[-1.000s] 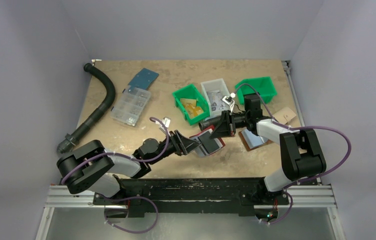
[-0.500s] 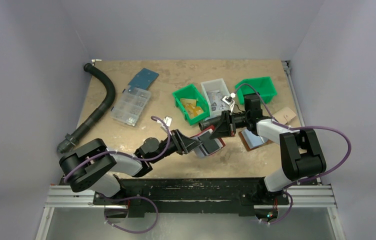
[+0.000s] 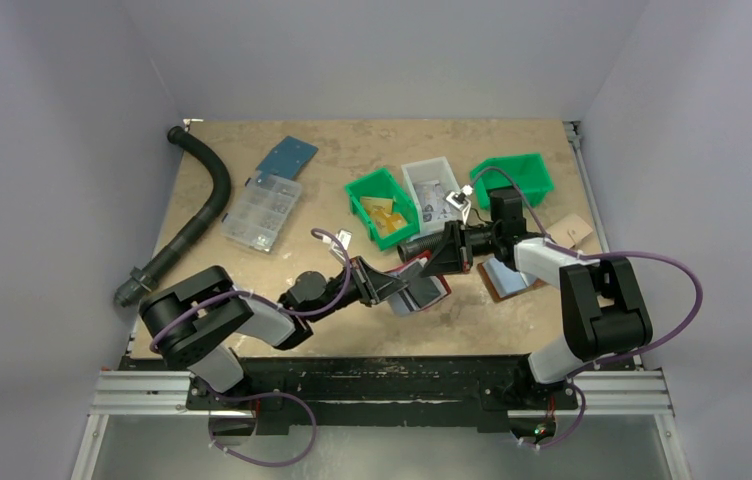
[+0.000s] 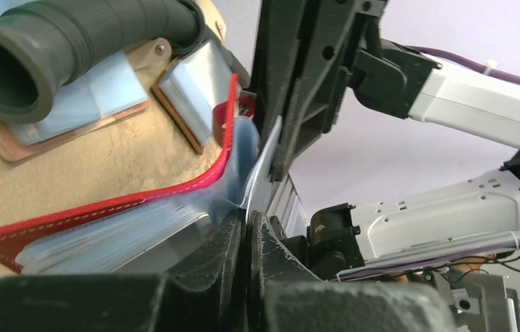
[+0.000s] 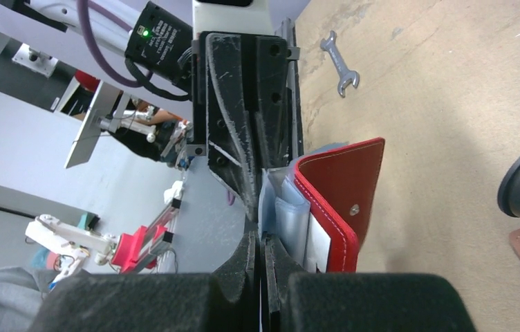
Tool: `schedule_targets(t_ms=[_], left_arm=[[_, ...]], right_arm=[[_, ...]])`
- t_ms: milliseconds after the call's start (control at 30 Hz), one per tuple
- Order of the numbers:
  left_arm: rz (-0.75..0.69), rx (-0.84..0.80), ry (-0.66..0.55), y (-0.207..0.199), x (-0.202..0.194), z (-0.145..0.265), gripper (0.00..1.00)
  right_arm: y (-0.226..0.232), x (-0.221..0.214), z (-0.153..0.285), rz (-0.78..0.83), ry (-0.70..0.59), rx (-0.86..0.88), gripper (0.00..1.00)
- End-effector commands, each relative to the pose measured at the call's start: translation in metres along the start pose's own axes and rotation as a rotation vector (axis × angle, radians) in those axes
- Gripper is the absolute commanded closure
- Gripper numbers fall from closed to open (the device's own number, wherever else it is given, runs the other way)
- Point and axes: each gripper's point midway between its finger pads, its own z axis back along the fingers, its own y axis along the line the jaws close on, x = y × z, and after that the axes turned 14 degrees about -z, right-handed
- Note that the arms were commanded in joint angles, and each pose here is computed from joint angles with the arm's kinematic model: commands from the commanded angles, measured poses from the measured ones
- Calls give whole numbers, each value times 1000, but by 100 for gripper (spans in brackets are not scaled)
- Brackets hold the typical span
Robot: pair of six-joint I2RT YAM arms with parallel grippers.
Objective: Take the credit cards out of the card holder
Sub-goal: Remove the credit card from the card holder.
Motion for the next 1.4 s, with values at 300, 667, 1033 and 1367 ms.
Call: schedule_targets(t_ms=[300, 667, 1033, 1367], left_arm=[[-86, -69, -53, -14, 16, 13, 100], [-82, -104, -42, -18, 13, 10, 100], [-74, -114, -42, -18, 14, 12, 77], [-64, -144, -39, -19, 12, 19, 70]], right_arm=[[6, 1, 0, 27, 16, 29, 75], [1, 1, -2, 19, 2, -2, 79], [5, 1, -4, 23, 18, 13, 100], [5, 1, -4, 0, 24, 24, 100]])
